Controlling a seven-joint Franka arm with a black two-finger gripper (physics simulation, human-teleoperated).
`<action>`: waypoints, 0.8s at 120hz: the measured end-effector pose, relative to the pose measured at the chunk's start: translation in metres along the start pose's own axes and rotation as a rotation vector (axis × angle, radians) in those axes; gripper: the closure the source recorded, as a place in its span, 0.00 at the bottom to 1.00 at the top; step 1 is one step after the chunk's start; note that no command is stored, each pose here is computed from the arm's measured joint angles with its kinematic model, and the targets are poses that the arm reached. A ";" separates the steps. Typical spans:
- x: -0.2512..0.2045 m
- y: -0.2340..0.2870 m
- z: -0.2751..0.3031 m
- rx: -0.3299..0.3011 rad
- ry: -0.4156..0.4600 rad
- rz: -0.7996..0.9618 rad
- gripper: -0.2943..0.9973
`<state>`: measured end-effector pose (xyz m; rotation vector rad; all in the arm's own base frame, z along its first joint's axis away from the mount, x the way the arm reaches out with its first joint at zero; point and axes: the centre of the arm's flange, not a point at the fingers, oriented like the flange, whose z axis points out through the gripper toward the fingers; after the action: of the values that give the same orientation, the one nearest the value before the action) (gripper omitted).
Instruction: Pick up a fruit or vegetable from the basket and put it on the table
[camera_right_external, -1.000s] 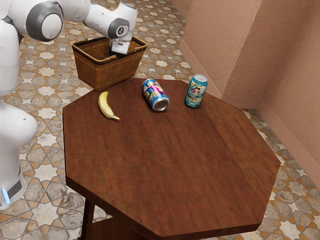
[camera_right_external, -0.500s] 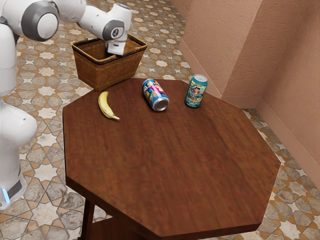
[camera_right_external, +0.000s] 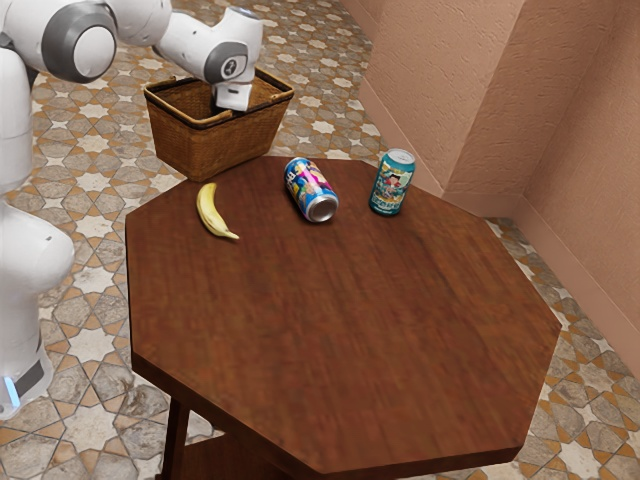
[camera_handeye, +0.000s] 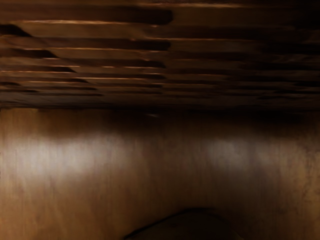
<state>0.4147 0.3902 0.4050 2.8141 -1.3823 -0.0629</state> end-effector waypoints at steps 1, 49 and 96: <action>0.000 0.000 0.000 0.000 0.000 0.000 0.34; 0.000 -0.001 -0.001 0.014 0.000 -0.013 0.47; 0.000 0.000 -0.018 0.032 -0.008 -0.023 0.46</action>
<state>0.4153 0.3902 0.4232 2.8587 -1.3648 -0.0523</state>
